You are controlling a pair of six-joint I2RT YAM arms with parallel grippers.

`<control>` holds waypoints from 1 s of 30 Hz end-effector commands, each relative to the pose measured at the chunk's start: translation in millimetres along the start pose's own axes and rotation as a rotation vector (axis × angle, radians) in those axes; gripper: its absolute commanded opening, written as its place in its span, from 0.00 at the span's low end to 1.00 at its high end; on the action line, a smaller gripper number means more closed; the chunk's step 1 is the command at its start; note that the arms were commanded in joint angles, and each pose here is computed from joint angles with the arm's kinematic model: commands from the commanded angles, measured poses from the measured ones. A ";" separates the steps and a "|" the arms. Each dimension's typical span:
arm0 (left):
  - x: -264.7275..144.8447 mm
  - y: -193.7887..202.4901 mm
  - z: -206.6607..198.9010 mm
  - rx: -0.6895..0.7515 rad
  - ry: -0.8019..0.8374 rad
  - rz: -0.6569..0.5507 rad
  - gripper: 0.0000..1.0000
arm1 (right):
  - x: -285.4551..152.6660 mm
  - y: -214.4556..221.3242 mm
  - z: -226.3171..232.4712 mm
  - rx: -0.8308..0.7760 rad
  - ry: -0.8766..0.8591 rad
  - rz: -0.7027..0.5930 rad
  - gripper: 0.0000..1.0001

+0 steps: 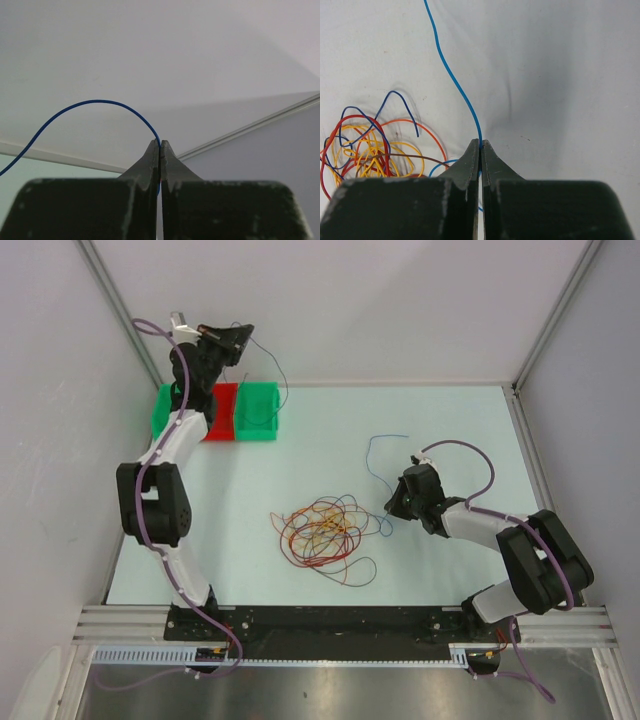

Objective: Untangle the cables
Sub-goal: Place the cable in the bin.

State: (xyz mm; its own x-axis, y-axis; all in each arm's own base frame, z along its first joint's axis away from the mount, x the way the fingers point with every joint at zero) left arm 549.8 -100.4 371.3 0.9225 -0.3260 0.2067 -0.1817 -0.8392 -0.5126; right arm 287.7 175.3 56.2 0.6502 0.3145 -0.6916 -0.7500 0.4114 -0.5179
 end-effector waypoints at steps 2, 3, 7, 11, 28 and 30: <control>-8.7 -27.5 -67.1 0.046 0.137 -0.070 0.00 | -0.5 -7.1 3.8 -0.012 -0.022 -0.027 0.00; -9.4 -27.4 -71.0 0.047 0.144 -0.070 0.00 | -0.2 -6.8 3.5 -0.012 -0.021 -0.026 0.00; -9.5 -28.8 -75.8 0.059 0.147 -0.074 0.00 | -0.5 -6.5 3.8 -0.012 -0.025 -0.025 0.00; -7.4 -26.0 -68.4 0.057 0.129 -0.067 0.00 | -0.2 -7.0 2.9 -0.010 -0.022 -0.026 0.00; 5.2 -2.7 -15.2 0.042 0.054 -0.034 0.00 | 0.5 -8.6 2.6 -0.007 -0.023 -0.029 0.00; 6.4 -3.6 -11.1 0.040 0.047 -0.039 0.00 | 0.8 -8.1 1.5 -0.007 -0.021 -0.027 0.00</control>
State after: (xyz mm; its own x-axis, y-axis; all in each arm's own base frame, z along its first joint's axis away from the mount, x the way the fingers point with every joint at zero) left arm 547.7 -105.0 380.3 0.9178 -0.3259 0.2269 -0.1706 -0.8396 -0.5157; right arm 288.8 173.6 56.4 0.6507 0.3144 -0.6911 -0.7488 0.4163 -0.5157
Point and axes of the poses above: each gripper's point midway between its finger pads, its own x axis out along the fingers, its own z axis along the line the jaws close on, y = z × x, the point moved 3 cm from there along -x, back along the fingers, and after that the axes turned 5 degrees about x, right-handed, at the moved point
